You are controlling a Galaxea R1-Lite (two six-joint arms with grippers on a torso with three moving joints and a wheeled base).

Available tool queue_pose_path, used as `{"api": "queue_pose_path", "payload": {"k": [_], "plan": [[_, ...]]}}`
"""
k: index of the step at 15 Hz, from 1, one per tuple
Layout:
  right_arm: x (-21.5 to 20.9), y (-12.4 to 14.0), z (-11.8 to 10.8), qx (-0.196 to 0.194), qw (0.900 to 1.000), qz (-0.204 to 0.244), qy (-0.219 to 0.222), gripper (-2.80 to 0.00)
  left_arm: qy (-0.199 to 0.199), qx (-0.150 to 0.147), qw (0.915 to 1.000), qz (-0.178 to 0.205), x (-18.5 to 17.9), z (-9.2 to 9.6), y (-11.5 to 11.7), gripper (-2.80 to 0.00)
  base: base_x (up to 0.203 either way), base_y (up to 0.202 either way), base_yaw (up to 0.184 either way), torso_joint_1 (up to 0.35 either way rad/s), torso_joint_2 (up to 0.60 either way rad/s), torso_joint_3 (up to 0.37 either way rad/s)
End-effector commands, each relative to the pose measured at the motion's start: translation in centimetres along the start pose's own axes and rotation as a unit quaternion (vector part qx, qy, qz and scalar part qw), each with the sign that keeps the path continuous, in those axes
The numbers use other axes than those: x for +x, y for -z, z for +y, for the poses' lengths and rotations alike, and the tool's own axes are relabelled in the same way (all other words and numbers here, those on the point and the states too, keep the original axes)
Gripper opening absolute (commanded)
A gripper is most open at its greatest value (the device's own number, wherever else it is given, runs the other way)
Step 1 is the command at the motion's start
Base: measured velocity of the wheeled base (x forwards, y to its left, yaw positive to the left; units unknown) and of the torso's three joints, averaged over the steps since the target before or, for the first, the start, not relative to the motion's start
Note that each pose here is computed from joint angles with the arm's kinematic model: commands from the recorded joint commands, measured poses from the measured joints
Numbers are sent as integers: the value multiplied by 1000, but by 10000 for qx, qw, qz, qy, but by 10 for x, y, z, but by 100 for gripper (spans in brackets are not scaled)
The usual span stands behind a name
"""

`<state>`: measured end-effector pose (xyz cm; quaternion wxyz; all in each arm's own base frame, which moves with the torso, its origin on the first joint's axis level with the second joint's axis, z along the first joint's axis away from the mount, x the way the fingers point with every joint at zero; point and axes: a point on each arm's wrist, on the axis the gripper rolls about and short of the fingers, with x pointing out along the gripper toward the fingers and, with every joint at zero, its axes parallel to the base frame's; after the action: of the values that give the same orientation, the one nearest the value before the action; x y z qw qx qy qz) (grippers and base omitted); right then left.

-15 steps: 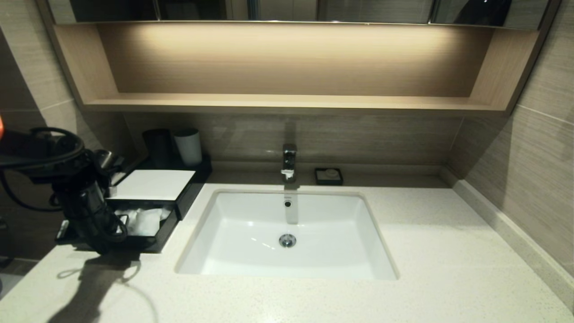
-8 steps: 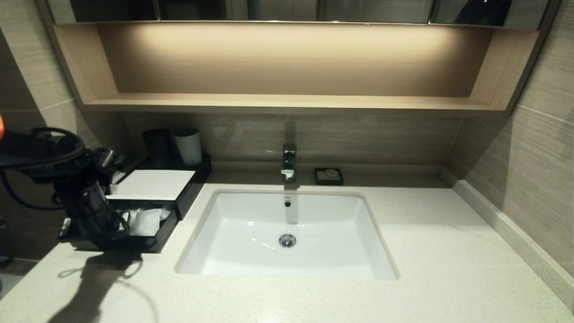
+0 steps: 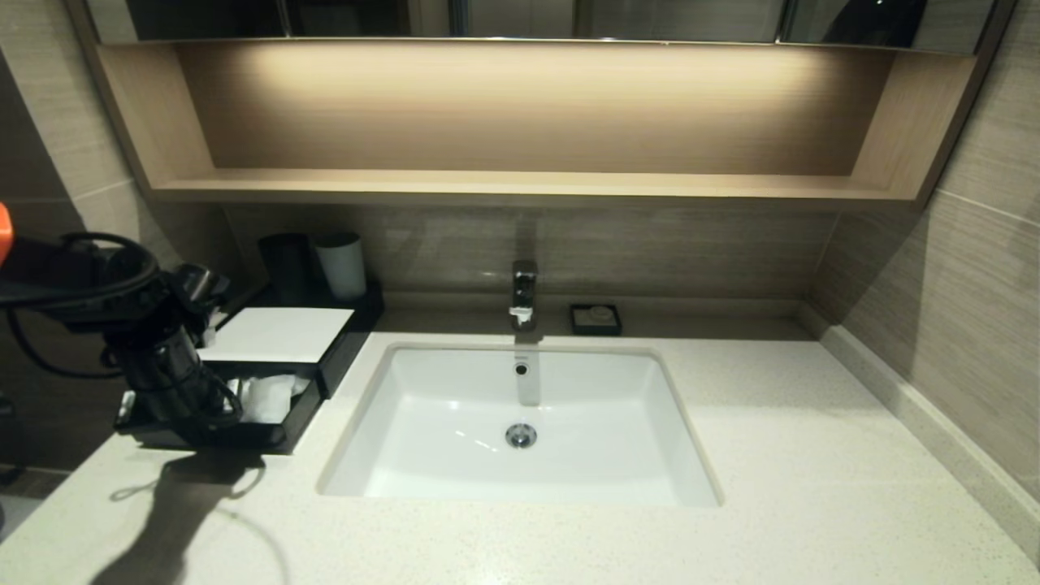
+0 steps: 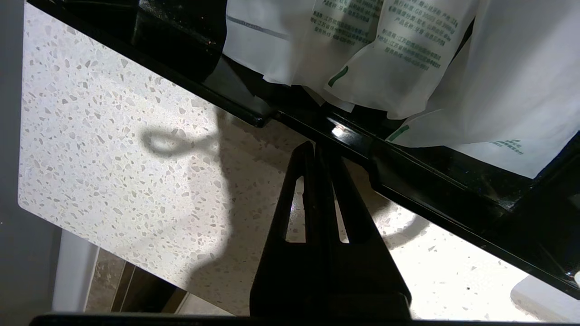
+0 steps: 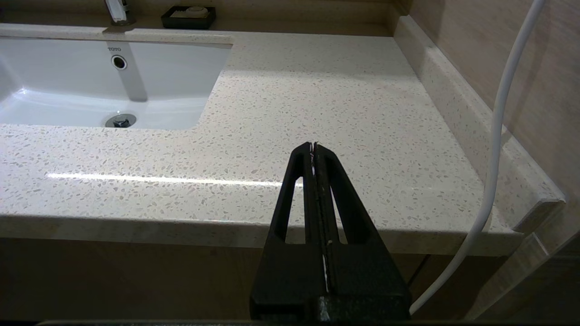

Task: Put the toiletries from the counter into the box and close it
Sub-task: Close the drawer

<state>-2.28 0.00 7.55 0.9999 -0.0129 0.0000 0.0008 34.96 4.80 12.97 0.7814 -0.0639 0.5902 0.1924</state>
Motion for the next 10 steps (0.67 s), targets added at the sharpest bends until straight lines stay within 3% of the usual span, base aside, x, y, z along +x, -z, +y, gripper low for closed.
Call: {"api": "queue_pose_path", "payload": {"k": [1, 5, 10], "plan": [[0, 0, 0, -1, 10000, 3, 0, -280, 4, -13, 10000, -17, -1, 0, -1, -280, 0, 0, 0, 0, 0, 0], [0, 0, 0, -1, 10000, 0, 0, -280, 44, -143, 9997, -174, -1, -3, -3, -280, 0, 0, 0, 0, 0, 0], [0, 0, 0, -1, 10000, 0, 0, -280, 79, -89, 9998, -185, 2, -10, -2, -280, 0, 0, 0, 0, 0, 0]]}}
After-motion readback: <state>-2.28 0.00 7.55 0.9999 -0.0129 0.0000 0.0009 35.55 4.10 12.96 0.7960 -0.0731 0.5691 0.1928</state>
